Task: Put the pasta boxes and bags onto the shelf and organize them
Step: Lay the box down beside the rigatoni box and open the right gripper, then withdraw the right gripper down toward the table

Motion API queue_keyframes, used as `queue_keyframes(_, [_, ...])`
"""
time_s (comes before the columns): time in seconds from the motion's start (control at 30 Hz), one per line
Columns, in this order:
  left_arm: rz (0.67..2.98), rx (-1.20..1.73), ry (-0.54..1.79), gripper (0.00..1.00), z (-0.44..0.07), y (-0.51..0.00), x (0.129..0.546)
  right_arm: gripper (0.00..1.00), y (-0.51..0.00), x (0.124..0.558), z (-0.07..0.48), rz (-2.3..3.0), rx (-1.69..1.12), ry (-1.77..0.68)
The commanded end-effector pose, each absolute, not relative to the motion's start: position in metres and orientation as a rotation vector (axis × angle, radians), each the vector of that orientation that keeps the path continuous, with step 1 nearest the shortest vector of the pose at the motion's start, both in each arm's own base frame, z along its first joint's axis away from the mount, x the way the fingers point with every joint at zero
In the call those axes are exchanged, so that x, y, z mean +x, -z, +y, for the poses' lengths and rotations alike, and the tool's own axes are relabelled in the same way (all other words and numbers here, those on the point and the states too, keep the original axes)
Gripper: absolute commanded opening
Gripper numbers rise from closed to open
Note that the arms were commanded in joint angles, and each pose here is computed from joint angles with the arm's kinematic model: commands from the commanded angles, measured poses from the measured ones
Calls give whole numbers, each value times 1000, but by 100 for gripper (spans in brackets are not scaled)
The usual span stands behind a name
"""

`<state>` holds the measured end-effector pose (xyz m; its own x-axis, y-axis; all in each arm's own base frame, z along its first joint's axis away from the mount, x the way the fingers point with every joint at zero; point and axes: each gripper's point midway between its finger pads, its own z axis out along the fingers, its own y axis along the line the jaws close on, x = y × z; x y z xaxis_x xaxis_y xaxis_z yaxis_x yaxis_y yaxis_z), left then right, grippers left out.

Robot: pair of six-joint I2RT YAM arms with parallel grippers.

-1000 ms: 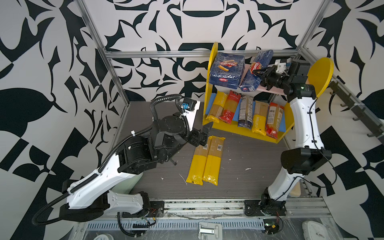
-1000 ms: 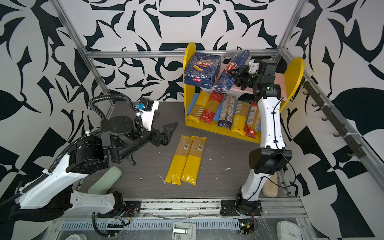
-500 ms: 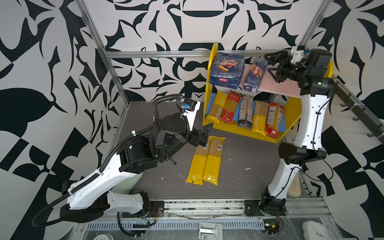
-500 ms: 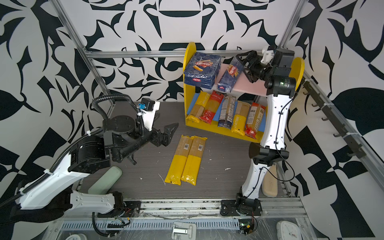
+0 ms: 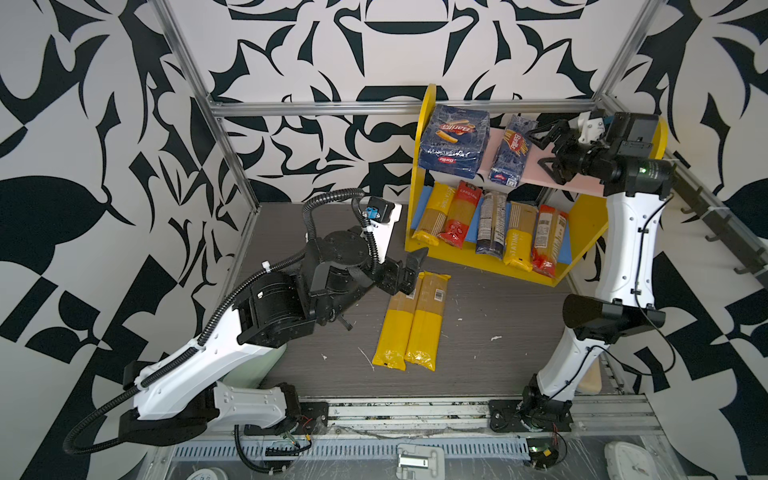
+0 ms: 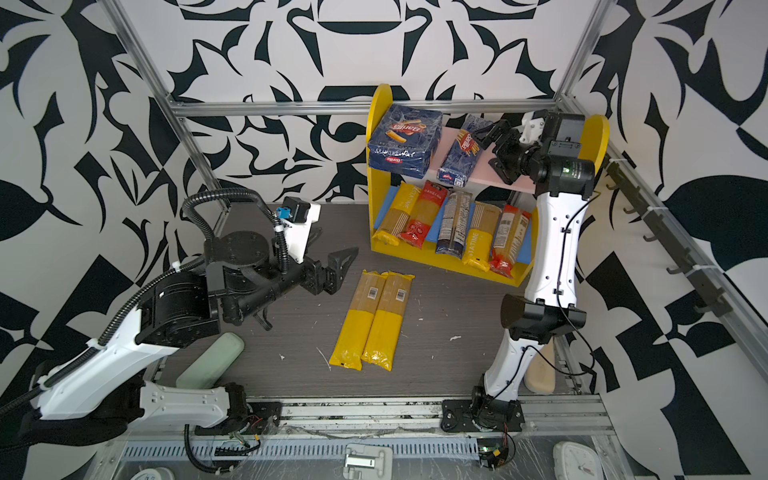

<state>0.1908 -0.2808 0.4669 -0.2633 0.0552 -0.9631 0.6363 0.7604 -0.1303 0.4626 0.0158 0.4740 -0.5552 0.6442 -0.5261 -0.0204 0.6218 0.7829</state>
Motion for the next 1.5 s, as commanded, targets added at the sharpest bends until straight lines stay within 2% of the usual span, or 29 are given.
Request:
queue_keyframes(0.0, [1760, 515, 641, 92, -275, -472, 189, 97, -488, 450, 17, 1947, 430, -905])
queue_keyframes(0.13, [1765, 509, 643, 92, -274, -471, 189, 96, -492, 439, 30, 1955, 370, -872])
queue_keyframes(0.27, [1760, 494, 645, 93, -269, -471, 188, 97, -511, 408, 38, 1928, 294, -787])
queue_keyframes(0.33, [1760, 475, 627, 99, -263, -468, 189, 97, -515, 391, 41, 1933, 263, -751])
queue_keyframes(0.43, [1781, 441, 568, 99, -253, -456, 194, 98, -509, 361, 52, 1970, 222, -678])
queue_keyframes(0.63, [1894, 379, 479, 99, -233, -412, 196, 100, -460, 295, 67, 2042, 227, -672])
queue_keyframes(0.97, [2087, 256, 389, 99, -201, -327, 190, 100, -366, 185, 59, 2217, 277, -606])
queue_keyframes(1.23, [2193, 216, 339, 99, -201, -273, 187, 100, -282, 156, 69, 2369, 297, -670])
queue_keyframes(1.47, [2246, 192, 313, 99, -204, -244, 187, 100, -241, 152, 70, 2436, 298, -675])
